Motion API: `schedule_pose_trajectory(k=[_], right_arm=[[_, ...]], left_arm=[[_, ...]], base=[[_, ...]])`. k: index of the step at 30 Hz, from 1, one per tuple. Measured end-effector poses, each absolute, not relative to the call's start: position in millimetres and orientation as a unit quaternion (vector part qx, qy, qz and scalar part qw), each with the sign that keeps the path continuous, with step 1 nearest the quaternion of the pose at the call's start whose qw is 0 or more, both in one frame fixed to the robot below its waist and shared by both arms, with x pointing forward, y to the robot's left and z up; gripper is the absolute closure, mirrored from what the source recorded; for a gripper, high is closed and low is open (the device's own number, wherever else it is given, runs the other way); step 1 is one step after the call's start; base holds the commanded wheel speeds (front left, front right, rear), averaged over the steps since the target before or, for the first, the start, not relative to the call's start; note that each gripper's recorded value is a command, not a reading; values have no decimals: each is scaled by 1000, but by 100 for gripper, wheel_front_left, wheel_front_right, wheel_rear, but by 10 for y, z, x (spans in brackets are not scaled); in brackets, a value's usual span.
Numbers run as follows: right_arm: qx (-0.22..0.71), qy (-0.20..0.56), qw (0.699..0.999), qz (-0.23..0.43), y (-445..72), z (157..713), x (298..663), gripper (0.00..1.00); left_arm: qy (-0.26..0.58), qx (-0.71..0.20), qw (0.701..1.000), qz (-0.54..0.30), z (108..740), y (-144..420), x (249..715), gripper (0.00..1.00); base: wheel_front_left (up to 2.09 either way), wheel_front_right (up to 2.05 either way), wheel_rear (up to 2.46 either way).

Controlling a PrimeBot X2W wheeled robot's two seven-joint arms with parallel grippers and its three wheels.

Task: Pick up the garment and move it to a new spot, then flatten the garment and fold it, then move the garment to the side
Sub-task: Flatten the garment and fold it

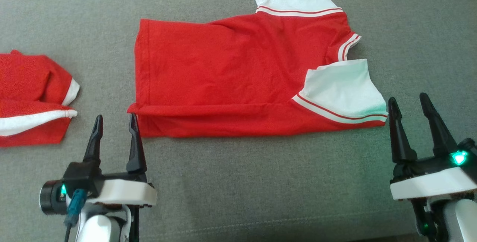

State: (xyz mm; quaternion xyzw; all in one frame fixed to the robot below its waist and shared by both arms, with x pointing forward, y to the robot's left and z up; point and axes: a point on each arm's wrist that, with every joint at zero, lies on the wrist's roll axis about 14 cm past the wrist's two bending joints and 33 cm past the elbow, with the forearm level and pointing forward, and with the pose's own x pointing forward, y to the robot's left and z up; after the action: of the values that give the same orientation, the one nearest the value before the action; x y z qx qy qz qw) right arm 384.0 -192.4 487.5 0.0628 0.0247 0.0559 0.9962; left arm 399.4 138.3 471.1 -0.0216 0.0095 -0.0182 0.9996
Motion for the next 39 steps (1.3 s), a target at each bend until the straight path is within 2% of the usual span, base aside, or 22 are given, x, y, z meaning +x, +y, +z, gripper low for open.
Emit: schedule_pose_trajectory(k=[7,15,27,28,29,30,31,33,34,35,36,39], right_arm=[[62,40,996,53,-1939,4831,3823,0],[53,170,983,42,-2065,4174,3739,0],[62,254,964,52,-2032,3753,3982,0],[65,266,960,51,-2029,3700,3971,0],[68,277,957,51,-2024,3653,3957,0],[73,288,953,51,-2014,3602,3941,0],[78,295,951,52,-2000,3574,3943,0],[82,295,950,53,-1988,3570,3989,2],[88,297,949,54,-1977,3568,4011,52],[90,295,950,56,-1966,3578,4035,86],[94,293,950,57,-1953,3587,4055,100],[108,294,948,58,-1921,3587,4045,100]], left_arm=[[19,-21,999,-25,4654,1350,3977,0],[121,-39,991,-51,4085,1241,3955,0],[203,-68,975,-60,3622,1206,4161,0],[205,-72,974,-62,3612,1196,4177,12],[210,-77,973,-65,3597,1181,4191,31],[213,-81,971,-67,3589,1171,4207,68],[214,-83,971,-68,3585,1170,4227,100],[219,-86,969,-75,3568,1148,4242,100],[220,-86,969,-74,3566,1151,4245,100],[220,-86,969,-74,3567,1153,4243,100],[220,-86,969,-74,3570,1153,4241,100],[217,-85,970,-74,3598,1164,4243,100]], base=[[0,0,0],[0,0,0],[0,0,0],[0,0,0],[0,0,0],[0,0,0],[0,0,0],[0,0,0],[0,0,0],[0,0,0],[0,0,0],[0,0,0]])
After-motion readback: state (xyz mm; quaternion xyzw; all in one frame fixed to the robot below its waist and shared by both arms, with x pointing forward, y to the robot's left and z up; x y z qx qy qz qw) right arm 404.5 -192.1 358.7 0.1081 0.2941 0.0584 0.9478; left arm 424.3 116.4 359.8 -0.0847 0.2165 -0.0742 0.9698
